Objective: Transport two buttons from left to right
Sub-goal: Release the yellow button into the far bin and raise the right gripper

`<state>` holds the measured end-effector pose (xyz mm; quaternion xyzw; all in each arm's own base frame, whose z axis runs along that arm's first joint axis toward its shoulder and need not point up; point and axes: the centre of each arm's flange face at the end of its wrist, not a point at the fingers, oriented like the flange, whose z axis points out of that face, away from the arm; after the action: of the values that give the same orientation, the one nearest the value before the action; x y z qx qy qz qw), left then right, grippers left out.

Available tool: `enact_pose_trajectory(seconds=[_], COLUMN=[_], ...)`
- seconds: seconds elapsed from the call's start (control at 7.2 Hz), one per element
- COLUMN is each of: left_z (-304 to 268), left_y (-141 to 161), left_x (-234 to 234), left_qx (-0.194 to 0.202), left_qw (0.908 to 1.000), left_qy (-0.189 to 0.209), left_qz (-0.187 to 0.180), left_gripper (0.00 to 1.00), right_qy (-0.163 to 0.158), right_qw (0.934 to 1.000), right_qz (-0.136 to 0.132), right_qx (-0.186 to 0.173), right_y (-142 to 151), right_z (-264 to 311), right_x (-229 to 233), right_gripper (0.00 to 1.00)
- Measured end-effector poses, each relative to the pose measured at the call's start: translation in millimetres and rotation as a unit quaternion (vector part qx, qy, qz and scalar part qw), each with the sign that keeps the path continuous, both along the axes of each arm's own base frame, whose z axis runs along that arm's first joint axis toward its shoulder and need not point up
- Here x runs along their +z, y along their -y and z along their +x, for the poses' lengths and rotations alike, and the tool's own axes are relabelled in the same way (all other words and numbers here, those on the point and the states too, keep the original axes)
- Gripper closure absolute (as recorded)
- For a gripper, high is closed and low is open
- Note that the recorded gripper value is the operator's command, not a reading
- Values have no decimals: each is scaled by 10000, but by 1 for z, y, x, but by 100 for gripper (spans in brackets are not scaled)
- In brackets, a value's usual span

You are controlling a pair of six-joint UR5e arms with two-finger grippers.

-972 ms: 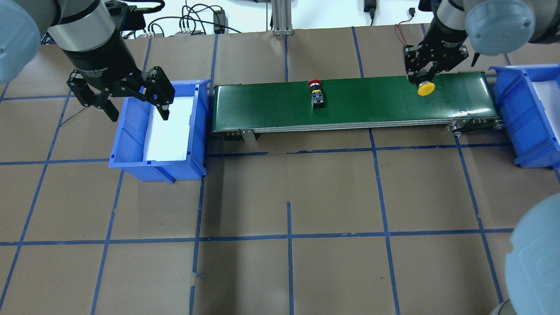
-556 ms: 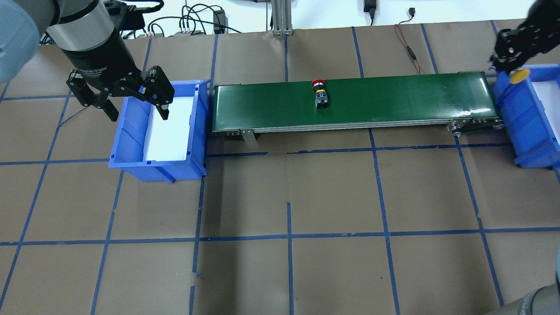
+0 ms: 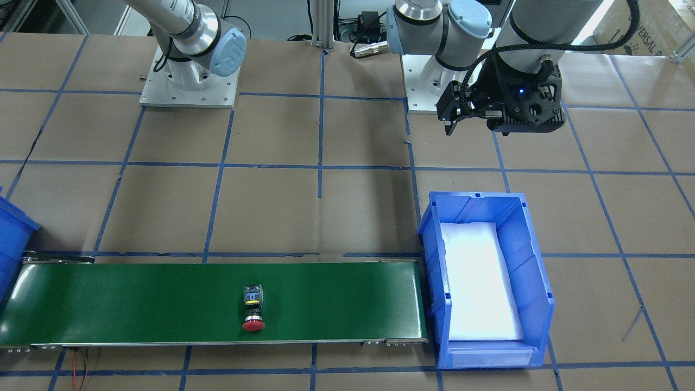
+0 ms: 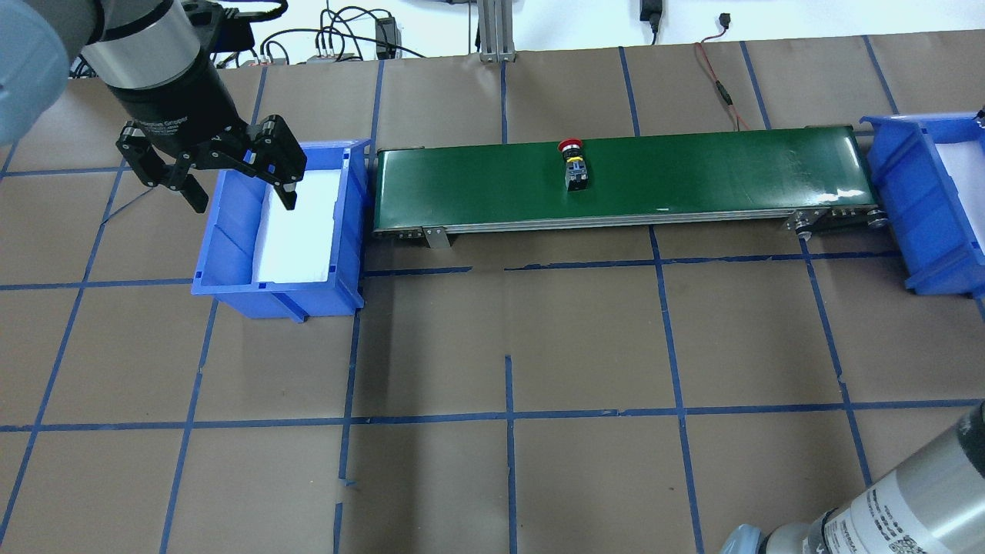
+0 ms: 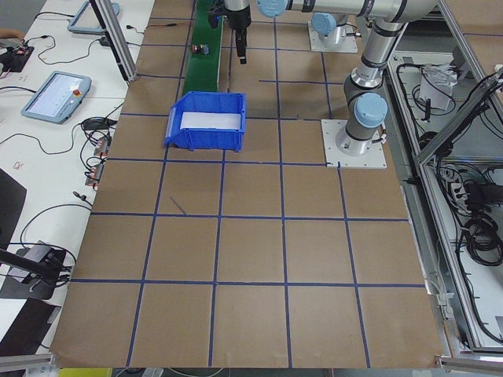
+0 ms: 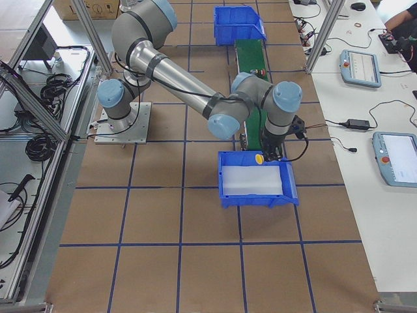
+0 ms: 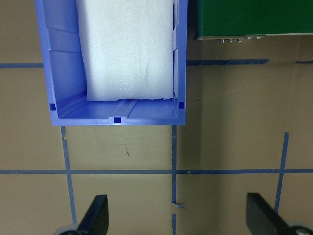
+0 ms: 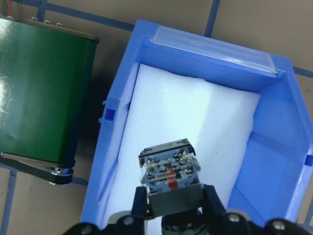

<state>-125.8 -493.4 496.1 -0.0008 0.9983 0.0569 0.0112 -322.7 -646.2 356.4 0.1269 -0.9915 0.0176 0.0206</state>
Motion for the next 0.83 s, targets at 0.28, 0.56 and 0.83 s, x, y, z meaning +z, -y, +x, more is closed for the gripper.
enact_pose_trajectory(seconds=[0.28, 0.56, 0.83], left_z=[0, 0, 0], left_y=[0, 0, 0], left_x=[0, 0, 0], left_qx=[4, 7, 7], left_qw=[10000, 10000, 10000], left_qy=[-4, 5, 7], left_qz=[3, 0, -3], left_gripper=[0, 0, 0], right_qy=[133, 162, 171], right_qw=[9998, 9997, 9995], right_qz=[134, 164, 238], right_qx=[-7, -7, -76], right_y=[6, 4, -4], right_z=[-14, -14, -16], right_x=[-45, -73, -93], right_gripper=[96, 88, 64])
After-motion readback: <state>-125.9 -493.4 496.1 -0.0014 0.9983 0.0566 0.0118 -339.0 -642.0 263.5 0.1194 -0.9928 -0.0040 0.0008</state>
